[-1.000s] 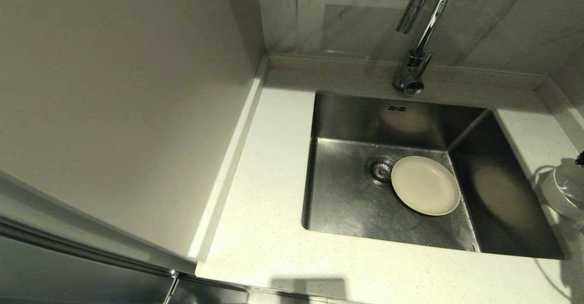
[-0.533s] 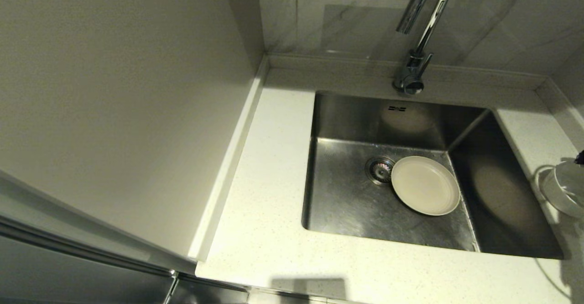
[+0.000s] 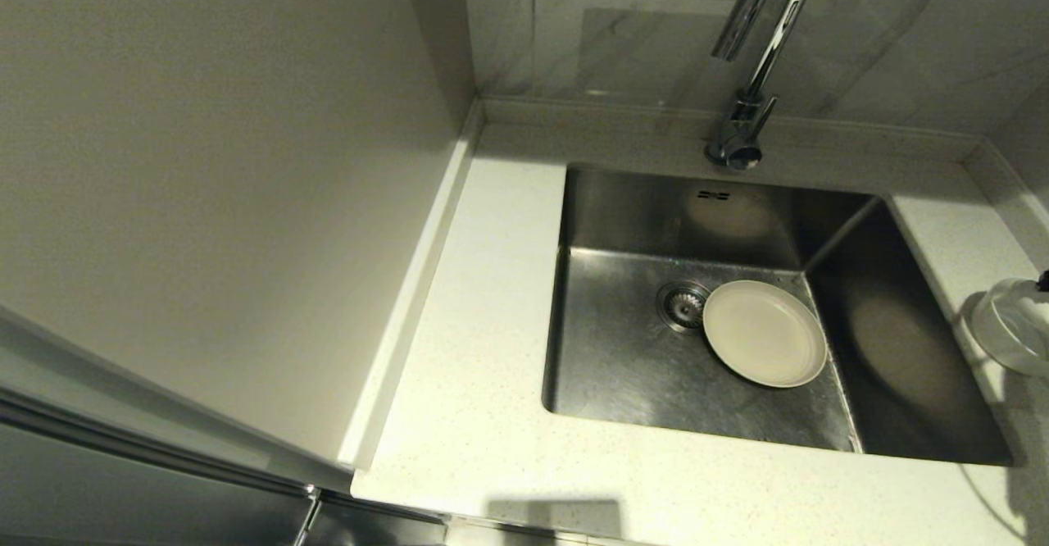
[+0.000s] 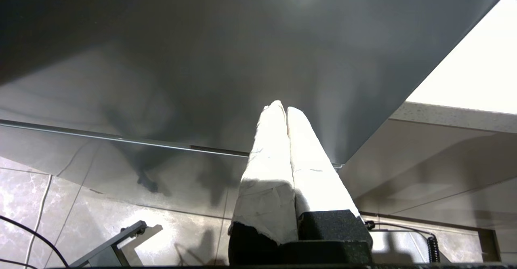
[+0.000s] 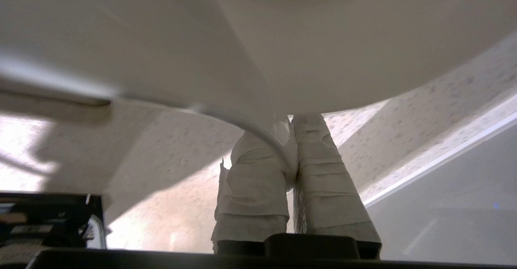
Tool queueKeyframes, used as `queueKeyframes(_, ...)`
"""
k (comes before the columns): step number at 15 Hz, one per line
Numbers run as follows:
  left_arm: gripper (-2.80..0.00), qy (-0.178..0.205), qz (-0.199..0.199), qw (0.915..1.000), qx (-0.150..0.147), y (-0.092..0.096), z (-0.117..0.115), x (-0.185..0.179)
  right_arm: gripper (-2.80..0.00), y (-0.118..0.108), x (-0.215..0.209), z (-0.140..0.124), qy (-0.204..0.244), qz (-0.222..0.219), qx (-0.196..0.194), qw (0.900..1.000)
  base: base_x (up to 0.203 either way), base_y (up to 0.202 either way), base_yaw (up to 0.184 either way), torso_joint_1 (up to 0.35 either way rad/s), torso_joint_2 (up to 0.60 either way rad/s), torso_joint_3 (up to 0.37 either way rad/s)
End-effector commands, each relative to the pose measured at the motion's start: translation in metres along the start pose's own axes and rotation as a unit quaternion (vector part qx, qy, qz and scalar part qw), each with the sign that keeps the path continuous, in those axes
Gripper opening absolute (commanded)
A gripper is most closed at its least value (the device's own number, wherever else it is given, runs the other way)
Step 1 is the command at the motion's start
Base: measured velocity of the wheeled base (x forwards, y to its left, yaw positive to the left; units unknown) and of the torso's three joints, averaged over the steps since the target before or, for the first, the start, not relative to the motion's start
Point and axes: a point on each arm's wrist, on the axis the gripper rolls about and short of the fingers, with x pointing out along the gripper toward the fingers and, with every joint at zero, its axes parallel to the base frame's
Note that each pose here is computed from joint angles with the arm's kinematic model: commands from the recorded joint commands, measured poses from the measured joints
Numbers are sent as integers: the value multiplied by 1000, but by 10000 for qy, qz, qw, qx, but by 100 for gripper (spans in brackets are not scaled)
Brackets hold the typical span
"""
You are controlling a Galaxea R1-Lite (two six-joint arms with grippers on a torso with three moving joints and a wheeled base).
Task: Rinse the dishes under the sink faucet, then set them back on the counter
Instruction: Put a spoon into the sink
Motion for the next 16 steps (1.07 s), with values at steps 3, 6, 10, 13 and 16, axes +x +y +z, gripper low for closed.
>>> queueKeyframes(3, -280, -15, 3, 10000, -3, 0, 0, 0, -280, 2, -8, -2, -48, -40, -16, 10000, 0, 0, 0, 0, 0, 0)
queueKeyframes(6, -280, -15, 3, 10000, -3, 0, 0, 0, -280, 2, -14, -3, -128, -110, -7, 9999, 0, 0, 0, 0, 0, 0)
queueKeyframes(10, -280, -15, 3, 10000, -3, 0, 0, 0, -280, 4, -30, -6, -306, -248, 13, 9992, 0, 0, 0, 0, 0, 0)
queueKeyframes(13, -280, -15, 3, 10000, -3, 0, 0, 0, -280, 7, -53, -10, -682, -364, 48, 9970, 0, 0, 0, 0, 0, 0)
queueKeyframes(16, -280, -15, 3, 10000, -3, 0, 0, 0, -280, 18, -88, -18, -1293, -460, 108, 9905, 0, 0, 0, 0, 0, 0)
